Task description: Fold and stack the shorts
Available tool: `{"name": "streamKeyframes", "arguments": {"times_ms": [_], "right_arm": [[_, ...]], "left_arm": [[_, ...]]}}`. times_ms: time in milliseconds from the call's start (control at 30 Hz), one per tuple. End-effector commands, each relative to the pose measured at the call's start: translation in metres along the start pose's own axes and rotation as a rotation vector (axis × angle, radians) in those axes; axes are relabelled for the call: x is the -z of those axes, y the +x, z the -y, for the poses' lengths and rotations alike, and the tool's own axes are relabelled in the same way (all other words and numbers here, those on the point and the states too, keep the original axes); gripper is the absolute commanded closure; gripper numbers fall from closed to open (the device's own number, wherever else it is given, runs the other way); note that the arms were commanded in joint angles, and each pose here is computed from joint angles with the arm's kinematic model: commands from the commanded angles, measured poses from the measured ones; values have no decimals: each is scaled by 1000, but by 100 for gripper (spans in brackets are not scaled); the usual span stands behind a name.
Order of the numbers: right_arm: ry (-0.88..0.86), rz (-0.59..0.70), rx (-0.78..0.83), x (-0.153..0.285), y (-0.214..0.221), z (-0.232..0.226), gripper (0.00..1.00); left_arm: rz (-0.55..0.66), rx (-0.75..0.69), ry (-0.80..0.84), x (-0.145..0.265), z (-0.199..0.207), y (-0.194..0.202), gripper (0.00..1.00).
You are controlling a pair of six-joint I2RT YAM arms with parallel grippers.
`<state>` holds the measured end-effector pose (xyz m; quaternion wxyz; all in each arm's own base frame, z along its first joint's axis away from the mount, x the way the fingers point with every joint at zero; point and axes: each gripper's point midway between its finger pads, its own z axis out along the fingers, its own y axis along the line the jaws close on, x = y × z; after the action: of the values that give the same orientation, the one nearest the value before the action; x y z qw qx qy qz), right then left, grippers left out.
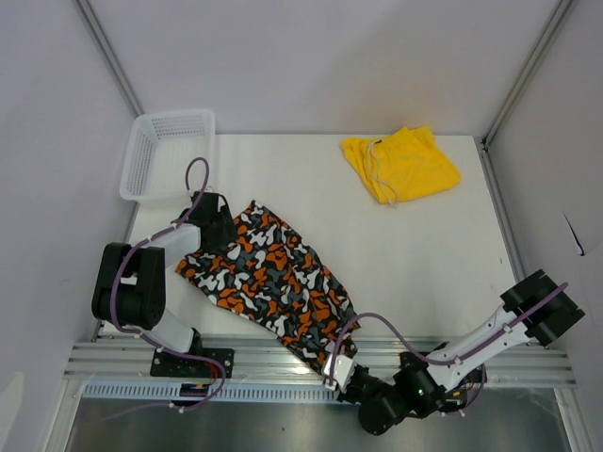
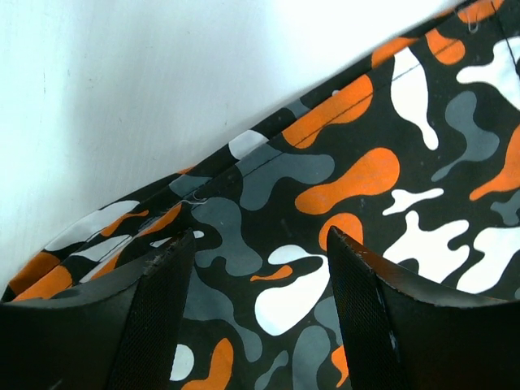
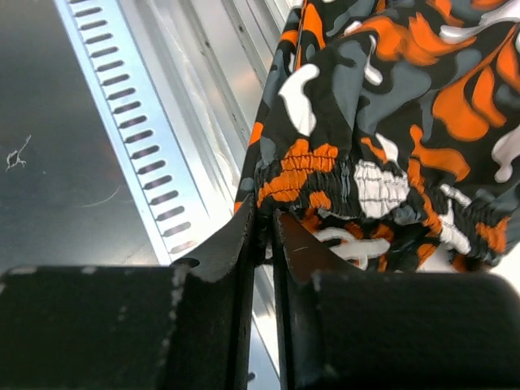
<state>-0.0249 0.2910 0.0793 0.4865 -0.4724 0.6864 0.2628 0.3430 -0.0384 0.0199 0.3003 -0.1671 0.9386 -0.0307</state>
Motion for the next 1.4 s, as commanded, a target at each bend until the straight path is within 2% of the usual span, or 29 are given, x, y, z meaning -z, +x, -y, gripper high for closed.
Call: {"name": "streamKeyframes", "arguments": {"times_ms": [0, 100, 133, 200, 300, 333, 433, 500, 600, 667, 733, 767, 800, 900, 933, 1033, 1133, 1233, 1267, 1367], "right_arm": [[86, 140, 10, 3, -26, -5, 87], [88, 141, 39, -3, -21, -20, 86], [89, 127, 91, -7, -14, -25, 85], [111, 150, 80, -10, -24, -36, 84], [87, 133, 130, -17, -23, -53, 77], [55, 139, 109, -17, -30, -63, 57], [-2, 165, 29, -11, -40, -71, 24], [-57, 199, -29, -1, -58, -70, 21], [-50, 226, -130, 12, -77, -52, 14], [-27, 202, -159, 14, -77, -34, 15], [-45, 209, -271, 22, -90, -23, 17], [-17, 183, -276, 20, -84, -10, 18], [-17, 171, -354, 21, -84, -6, 20], [88, 122, -470, 21, -71, 34, 28], [106, 102, -544, 23, -62, 42, 34], [144, 51, -643, 19, -42, 57, 41], [152, -5, -687, 18, -27, 57, 43], [196, -62, -753, 19, -8, 59, 41], [216, -68, -823, 20, -4, 59, 41], [250, -81, -882, 23, 7, 64, 41]], "left_arm": [[-54, -11, -10, -6, -6, 12, 31], [-53, -9, -12, -5, -6, 12, 30], [-50, -9, -10, -5, -5, 11, 30], [-50, -9, -12, -5, -6, 11, 30], [-51, -6, -13, -5, -7, 11, 30], [-52, -8, -15, -5, -7, 12, 30], [-53, -6, -17, -4, -7, 12, 29], [-50, 1, -18, -2, -7, 13, 25], [-30, 20, 6, 6, -4, 11, 23], [-7, 31, 31, 15, 3, 7, 18], [7, 27, 41, 22, 8, 4, 17], [21, 36, 45, 27, 10, -1, 14], [27, 37, 48, 30, 11, -2, 14], [62, 38, 74, 45, 23, -10, 12], [64, 18, 88, 50, 32, -8, 12], [95, -31, 102, 73, 52, -8, 12], [126, -83, 141, 104, 77, -6, 12], [174, -144, 190, 142, 102, -5, 12], [176, -165, 200, 152, 105, -3, 12], [187, -239, 244, 182, 120, 17, 12]]}}
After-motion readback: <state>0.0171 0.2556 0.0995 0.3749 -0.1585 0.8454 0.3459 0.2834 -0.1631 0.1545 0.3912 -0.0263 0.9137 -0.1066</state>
